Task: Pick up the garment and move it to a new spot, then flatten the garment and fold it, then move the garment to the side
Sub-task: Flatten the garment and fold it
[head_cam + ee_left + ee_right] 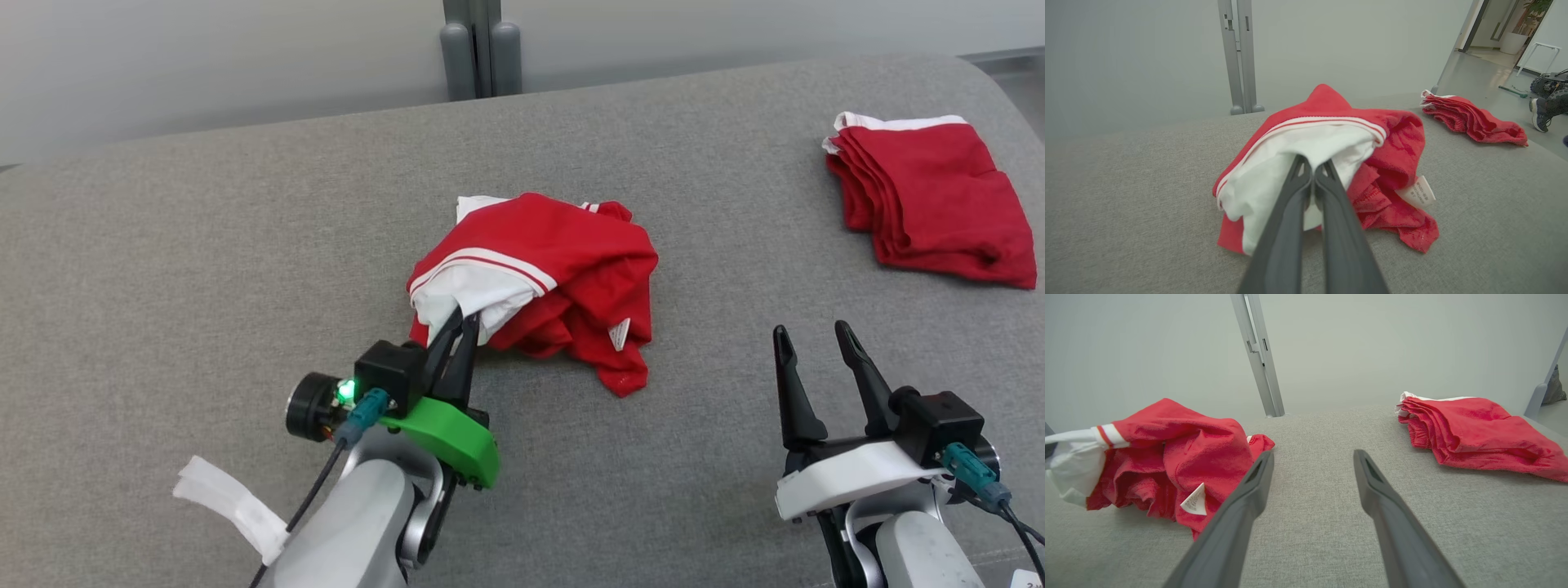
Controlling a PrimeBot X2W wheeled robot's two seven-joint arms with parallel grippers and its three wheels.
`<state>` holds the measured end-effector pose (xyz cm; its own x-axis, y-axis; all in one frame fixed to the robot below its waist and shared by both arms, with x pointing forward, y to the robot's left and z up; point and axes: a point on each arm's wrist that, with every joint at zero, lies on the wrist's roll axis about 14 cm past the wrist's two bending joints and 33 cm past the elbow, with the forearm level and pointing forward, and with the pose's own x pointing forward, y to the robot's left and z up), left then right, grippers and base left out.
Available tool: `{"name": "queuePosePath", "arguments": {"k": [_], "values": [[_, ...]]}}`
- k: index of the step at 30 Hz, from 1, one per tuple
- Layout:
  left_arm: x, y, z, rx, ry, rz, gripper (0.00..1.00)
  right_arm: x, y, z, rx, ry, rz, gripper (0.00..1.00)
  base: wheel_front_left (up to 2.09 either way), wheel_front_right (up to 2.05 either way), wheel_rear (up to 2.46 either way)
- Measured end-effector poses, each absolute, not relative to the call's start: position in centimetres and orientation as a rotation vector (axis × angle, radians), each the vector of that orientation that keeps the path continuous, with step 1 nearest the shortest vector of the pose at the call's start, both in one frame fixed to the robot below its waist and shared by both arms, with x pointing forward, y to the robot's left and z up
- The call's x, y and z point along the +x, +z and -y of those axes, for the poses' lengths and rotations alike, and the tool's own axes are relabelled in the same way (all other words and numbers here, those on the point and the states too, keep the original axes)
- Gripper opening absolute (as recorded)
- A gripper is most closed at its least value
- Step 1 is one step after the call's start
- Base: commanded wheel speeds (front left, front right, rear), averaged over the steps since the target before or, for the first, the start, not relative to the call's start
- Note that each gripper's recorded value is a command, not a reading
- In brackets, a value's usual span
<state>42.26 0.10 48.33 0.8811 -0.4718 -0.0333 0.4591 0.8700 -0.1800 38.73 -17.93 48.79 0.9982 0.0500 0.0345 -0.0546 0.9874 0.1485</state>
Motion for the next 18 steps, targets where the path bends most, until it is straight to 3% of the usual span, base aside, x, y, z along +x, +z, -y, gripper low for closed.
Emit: {"name": "queuePosePath", "arguments": {"k": [9,18], "values": [[44.8,57.0,-8.5,-0.075,-0.285,0.195,0.0,38.3,50.0,16.8,0.166,0.088,0.064,1.0,0.0,0.0,0.0],[43.6,55.8,-20.8,-0.009,0.047,0.174,0.0,38.1,49.5,17.0,0.171,0.078,0.049,1.0,0.0,0.0,0.0]]}}
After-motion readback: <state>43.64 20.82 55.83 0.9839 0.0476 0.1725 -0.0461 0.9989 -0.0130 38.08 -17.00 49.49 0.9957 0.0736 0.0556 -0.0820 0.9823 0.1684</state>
